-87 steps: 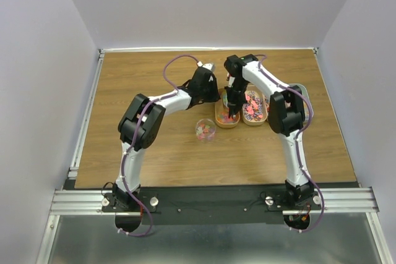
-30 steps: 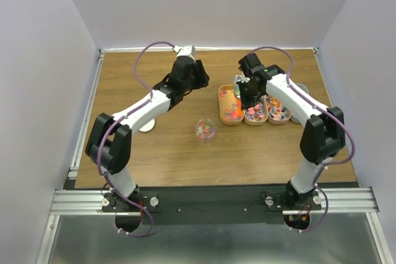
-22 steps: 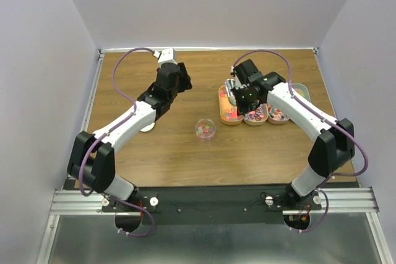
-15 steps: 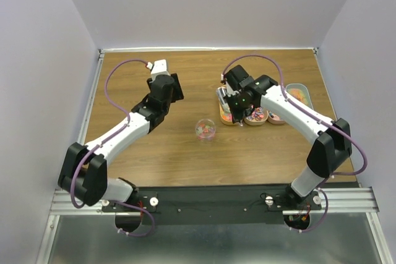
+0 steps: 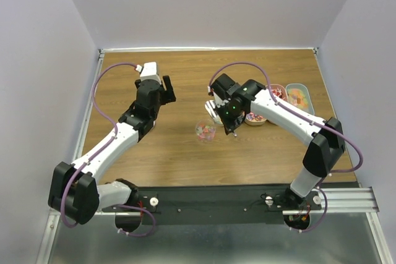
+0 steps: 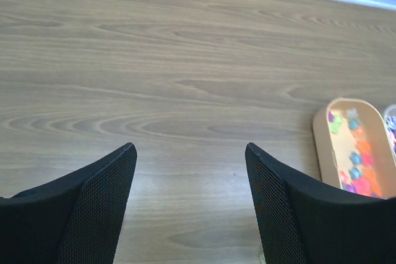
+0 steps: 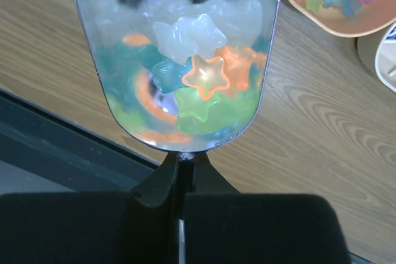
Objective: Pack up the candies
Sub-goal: Scoop the fake candies from the storage box, then place the fake candies in the packing bottle.
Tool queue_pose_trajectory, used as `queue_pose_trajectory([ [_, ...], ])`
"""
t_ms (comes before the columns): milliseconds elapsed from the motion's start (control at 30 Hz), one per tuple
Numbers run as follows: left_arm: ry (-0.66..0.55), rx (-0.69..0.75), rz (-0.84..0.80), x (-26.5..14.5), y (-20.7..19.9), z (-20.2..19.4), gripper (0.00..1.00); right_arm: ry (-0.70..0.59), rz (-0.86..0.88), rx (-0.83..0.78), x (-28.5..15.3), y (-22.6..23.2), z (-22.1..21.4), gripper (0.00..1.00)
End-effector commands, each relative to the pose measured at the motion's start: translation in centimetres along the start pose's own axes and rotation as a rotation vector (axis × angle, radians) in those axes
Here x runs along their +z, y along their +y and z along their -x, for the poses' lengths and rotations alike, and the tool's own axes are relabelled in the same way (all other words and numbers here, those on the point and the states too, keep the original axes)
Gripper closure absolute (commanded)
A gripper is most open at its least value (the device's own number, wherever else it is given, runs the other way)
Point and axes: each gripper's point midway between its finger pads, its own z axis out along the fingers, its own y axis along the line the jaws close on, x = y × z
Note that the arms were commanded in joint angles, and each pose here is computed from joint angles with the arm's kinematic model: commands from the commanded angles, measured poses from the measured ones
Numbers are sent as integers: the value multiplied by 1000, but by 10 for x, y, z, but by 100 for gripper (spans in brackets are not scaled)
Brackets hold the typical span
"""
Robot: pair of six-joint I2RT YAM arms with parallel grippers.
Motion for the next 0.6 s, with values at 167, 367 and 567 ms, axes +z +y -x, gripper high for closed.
queue_pose_trajectory([
  [167, 47, 29, -260, -6, -44, -7, 21, -1, 78, -5, -10, 15, 1, 99],
  [367, 26, 25, -171, -2, -24, -2, 21, 92, 167, 15, -12, 31, -15, 99],
  [567, -9, 48, -34, 1, 13, 10, 21, 186, 193, 4, -9, 39, -33, 99],
])
